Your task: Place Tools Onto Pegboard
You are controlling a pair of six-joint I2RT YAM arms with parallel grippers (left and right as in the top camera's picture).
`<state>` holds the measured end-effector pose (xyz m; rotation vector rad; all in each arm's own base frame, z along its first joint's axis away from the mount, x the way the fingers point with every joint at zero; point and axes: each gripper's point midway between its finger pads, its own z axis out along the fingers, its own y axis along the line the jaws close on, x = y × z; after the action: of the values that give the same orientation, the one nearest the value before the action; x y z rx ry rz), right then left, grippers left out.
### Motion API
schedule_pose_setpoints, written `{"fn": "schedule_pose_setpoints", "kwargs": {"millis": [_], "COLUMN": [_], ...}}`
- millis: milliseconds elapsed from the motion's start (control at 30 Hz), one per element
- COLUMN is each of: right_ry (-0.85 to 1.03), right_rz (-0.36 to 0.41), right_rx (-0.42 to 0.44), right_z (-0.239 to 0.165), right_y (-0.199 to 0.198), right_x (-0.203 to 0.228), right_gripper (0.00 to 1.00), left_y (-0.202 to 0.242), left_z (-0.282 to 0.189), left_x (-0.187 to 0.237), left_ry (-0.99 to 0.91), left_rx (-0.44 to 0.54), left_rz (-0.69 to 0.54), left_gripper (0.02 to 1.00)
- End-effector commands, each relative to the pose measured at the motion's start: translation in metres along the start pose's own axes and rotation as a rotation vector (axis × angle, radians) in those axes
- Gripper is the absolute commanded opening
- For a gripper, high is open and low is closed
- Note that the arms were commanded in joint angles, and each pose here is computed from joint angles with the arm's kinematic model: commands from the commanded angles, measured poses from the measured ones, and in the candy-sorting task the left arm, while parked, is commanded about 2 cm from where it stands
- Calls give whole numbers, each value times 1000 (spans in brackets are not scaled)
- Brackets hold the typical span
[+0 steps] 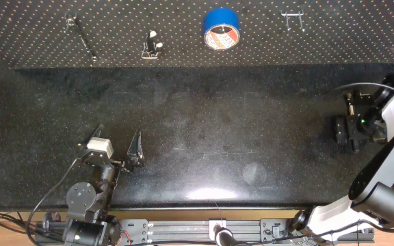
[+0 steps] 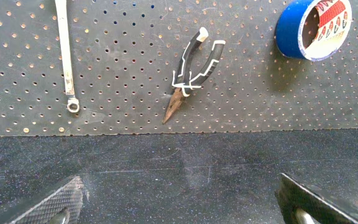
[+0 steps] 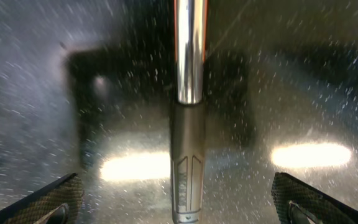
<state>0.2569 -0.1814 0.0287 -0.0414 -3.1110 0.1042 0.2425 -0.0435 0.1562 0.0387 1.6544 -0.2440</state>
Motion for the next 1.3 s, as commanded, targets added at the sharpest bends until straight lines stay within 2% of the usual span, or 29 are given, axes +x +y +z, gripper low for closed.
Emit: {"fn": "schedule_pose_setpoints", "kwargs": {"millis": [33,367,400,500,733,800,900,933,1000,1033,1067,1133,1233,1300], "right_ry": [-121,-91,-90,-86,-111,-365,-707,-825,-961,-1017,-1091,-1169,-1242,-1219], "right_rz": [27,38,38,37,51,42,211,225,172,112,4,-98,-34,-14], "right_rx": [-71,-90,-91,-93,-100,-238,-159,-156,-172,-185,-217,-278,-367,-380], "right_z": [-6,15,15,15,9,-32,-69,-87,-120,-138,-161,-182,-196,-187], "right_y": [-1,-5,-5,-4,2,41,53,66,95,114,148,187,203,204], "right_x": [-23,-23,-22,-22,-27,-56,-67,-68,-69,-68,-68,-76,-99,-109], "right_gripper": [991,987,783,80,75,75,75,75,75,75,73,75,75,73], "left_y": [3,3,3,3,3,3,3,3,3,3,3,3,3,3], "left_z": [0,0,0,0,0,0,0,0,0,0,0,0,0,0], "left_x": [0,0,0,0,0,0,0,0,0,0,0,0,0,0], "left_ry": [-3,-3,-2,-2,-3,-2,-3,-2,-2,-2,-2,-2,-2,-3], "left_rx": [-13,-13,-14,-14,-13,-14,-13,-14,-14,-14,-14,-14,-14,-13], "left_rz": [-6,-6,-6,-6,-6,-6,-6,-6,-6,-6,-6,-6,-6,-6], "left_gripper": [1000,1000,1000,1000,1000,1000,1000,1000,1000,1000,1000,1000,1000,1000]}}
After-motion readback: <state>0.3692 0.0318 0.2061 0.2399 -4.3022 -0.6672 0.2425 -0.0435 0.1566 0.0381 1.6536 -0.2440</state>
